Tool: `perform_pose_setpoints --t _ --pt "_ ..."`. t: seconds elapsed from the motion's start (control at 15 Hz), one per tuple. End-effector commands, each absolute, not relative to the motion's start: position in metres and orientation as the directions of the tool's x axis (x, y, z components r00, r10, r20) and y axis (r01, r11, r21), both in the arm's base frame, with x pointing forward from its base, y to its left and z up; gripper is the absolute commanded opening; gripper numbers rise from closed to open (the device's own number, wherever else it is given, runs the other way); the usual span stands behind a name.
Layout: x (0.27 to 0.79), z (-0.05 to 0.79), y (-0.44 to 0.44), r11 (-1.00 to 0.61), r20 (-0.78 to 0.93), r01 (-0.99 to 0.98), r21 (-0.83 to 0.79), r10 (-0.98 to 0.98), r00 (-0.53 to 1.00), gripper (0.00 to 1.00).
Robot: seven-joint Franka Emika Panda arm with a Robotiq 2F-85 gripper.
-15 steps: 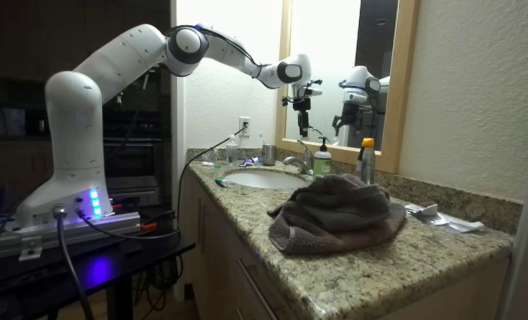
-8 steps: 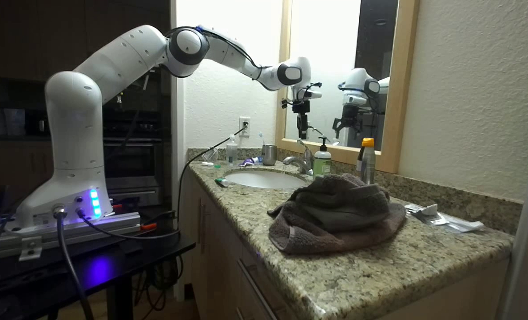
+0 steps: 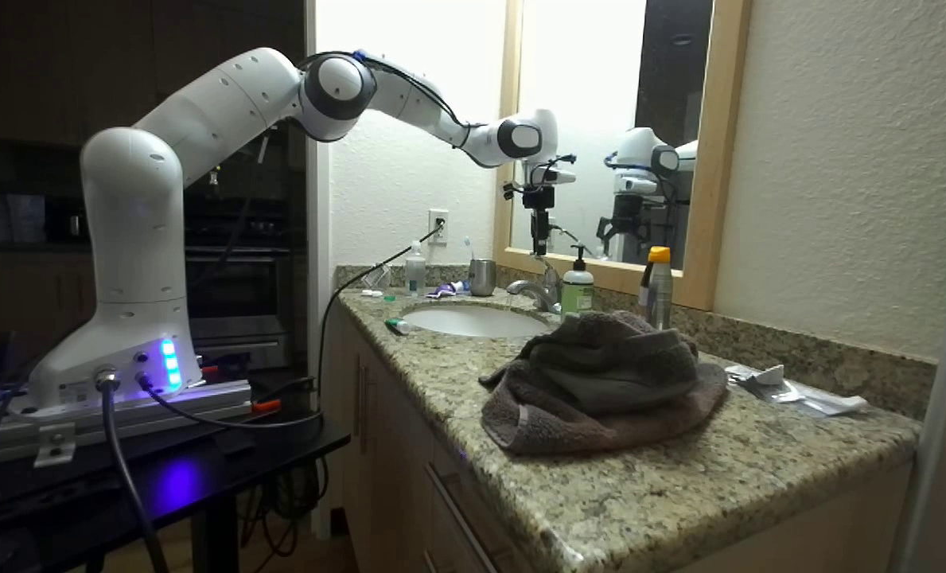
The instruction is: Close the tap
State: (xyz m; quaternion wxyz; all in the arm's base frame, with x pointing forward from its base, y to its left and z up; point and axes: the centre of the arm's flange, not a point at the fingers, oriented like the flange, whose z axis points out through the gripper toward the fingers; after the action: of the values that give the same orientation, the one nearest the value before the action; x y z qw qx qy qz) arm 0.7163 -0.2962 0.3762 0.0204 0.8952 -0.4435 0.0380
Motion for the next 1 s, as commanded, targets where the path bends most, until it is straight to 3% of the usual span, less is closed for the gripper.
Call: perform_pose_setpoints --t 0.0,0.4,0.93 --pt "0.713 0.361 -0.298 -0.603 -0.034 -0.795 0.065 -0.798 0.602 1.00" --pt "0.691 0.339 -0.294 -0.596 -0.236 -0.787 0.162 -0.797 0.556 1.00" --pt "0.692 0.378 -0.269 -0.680 -0.149 -0.733 0.010 -0.726 0.672 1.00"
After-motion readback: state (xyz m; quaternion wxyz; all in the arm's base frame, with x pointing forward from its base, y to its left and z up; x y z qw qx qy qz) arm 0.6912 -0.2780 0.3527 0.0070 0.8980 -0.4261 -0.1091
